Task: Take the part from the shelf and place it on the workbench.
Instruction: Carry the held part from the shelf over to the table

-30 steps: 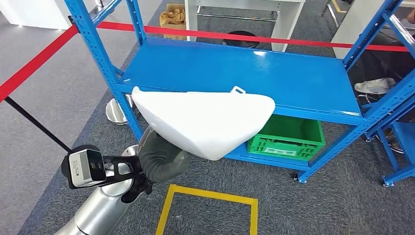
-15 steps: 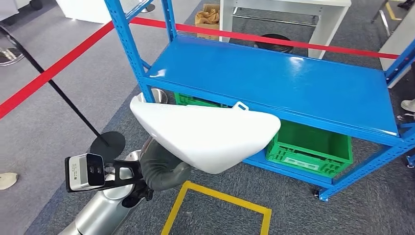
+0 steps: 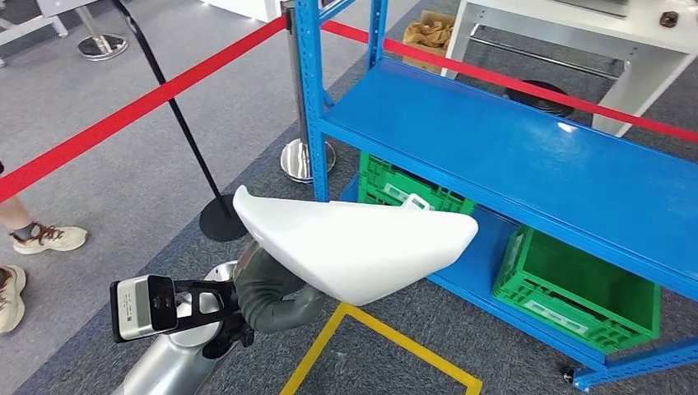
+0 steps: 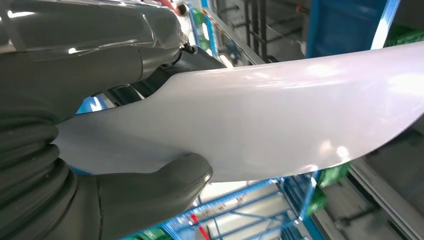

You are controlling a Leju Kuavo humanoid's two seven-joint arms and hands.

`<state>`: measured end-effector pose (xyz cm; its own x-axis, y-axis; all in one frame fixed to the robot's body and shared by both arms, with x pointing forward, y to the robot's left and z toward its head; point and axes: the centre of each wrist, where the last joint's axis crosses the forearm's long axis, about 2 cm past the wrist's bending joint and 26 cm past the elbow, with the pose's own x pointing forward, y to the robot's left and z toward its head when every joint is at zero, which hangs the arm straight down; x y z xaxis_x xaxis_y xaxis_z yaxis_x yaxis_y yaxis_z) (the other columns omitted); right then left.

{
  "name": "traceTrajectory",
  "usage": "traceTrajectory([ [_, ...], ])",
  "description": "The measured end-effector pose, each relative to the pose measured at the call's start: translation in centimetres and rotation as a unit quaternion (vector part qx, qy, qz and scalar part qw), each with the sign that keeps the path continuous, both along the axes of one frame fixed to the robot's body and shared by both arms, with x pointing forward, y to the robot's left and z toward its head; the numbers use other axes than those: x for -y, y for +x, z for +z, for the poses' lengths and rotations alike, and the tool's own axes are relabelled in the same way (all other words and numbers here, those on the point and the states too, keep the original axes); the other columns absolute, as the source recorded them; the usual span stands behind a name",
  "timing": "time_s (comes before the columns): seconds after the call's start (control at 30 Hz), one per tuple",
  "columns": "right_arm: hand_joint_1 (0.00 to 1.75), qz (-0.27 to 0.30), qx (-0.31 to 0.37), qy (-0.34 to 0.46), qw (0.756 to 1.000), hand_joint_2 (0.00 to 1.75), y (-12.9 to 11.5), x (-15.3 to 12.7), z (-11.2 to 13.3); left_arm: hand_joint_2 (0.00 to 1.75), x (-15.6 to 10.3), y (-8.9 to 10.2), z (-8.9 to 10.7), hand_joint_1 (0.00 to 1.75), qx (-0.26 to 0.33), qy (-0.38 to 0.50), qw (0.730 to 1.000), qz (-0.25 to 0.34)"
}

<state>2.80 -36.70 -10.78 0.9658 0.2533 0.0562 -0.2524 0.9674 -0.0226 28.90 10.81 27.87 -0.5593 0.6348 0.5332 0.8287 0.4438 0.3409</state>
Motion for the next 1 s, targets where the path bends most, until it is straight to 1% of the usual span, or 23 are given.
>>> traceTrajectory([
  [0.1, 0.0, 0.001, -0.003, -0.001, 1.0, 0.0, -0.3, 0.2, 0.0, 1.75, -0.1, -0.2, -0.3, 1.75, -0.005, 0.0, 1.0, -0.002],
  [0.47, 0.0, 0.001, 0.0, -0.005, 1.0, 0.0, 0.0, 0.8, 0.1, 1.75, -0.7, -0.3, 0.0, 1.75, 0.0, -0.006, 1.0, -0.004],
  [0.63, 0.0, -0.001, 0.003, -0.011, 1.0, 0.0, -0.3, 1.1, 0.2, 1.75, -1.1, -0.4, -0.2, 1.75, -0.001, -0.012, 1.0, -0.012],
  [0.8, 0.0, 0.004, 0.013, -0.013, 1.0, 0.0, 0.0, 1.5, 0.2, 1.75, -1.3, -0.5, 0.2, 1.75, 0.007, -0.017, 1.0, -0.015],
  [1.0, 0.0, 0.01, 0.035, -0.003, 0.999, 0.0, 0.6, 1.3, 0.2, 1.75, -1.2, -0.4, 0.7, 1.75, 0.01, -0.021, 1.0, -0.02],
])
